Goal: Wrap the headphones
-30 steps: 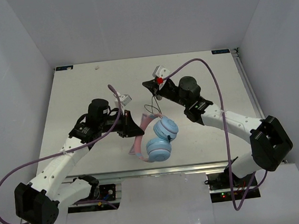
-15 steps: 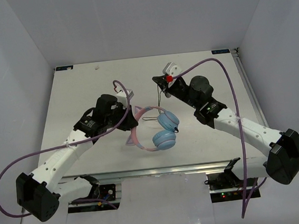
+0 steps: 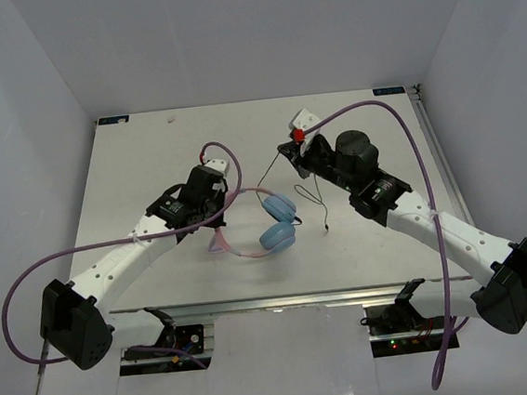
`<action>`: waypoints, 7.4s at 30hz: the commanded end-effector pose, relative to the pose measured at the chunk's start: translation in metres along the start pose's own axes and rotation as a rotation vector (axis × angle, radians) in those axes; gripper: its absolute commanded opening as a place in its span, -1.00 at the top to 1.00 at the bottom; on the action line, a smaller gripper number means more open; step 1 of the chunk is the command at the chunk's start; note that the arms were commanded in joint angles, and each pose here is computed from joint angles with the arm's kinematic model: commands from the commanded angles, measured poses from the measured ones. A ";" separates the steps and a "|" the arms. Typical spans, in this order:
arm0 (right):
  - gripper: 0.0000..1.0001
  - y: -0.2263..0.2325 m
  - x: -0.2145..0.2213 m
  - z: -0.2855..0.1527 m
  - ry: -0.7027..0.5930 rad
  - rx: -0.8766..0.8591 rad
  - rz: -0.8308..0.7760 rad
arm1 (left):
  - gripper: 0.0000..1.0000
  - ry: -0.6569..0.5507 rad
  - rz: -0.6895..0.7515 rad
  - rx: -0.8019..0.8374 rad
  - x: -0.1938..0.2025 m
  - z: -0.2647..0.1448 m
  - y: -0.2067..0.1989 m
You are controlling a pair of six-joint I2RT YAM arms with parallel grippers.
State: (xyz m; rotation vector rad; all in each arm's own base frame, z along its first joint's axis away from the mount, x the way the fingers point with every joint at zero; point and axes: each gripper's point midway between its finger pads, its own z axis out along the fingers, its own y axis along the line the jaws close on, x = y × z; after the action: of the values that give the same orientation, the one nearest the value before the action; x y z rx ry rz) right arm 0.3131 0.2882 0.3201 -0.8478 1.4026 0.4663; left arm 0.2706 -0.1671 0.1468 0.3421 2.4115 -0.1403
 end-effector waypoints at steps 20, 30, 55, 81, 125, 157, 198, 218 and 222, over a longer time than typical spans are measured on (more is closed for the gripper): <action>0.85 0.155 0.003 -0.065 -0.080 -0.799 0.450 | 1.00 -0.337 -0.269 -0.281 -0.103 -0.062 0.045; 0.85 0.182 0.012 -0.082 -0.158 -0.864 0.494 | 1.00 -0.425 -0.400 -0.070 -0.141 -0.090 0.013; 0.84 0.192 0.036 -0.079 -0.223 -0.797 0.553 | 1.00 -0.496 -0.481 0.001 -0.163 -0.144 0.014; 0.85 0.158 0.063 -0.040 -0.260 -0.540 0.541 | 1.00 -0.449 -0.337 0.228 -0.122 -0.204 -0.004; 0.85 0.062 0.021 -0.022 -0.615 -0.133 0.610 | 1.00 -0.170 -0.100 0.819 -0.036 -0.215 -0.096; 0.85 0.012 -0.027 -0.024 -0.832 -0.116 0.656 | 1.00 0.051 -0.028 0.876 0.030 -0.171 -0.104; 0.85 0.029 0.018 -0.064 -0.245 -0.126 0.108 | 1.00 0.103 0.120 0.131 0.000 -0.038 -0.023; 0.85 0.031 0.007 -0.041 -0.396 -0.144 0.072 | 1.00 0.129 0.191 0.201 0.015 -0.013 -0.055; 0.85 0.057 -0.013 -0.055 -0.473 -0.294 0.069 | 1.00 0.137 0.178 0.159 0.010 -0.003 -0.054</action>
State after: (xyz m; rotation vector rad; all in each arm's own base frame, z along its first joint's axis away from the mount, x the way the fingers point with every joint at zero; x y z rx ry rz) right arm 0.2665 0.2760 0.2626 -0.8062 1.2066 0.7726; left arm 0.2360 -0.2068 0.1332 0.6961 2.5392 -0.2126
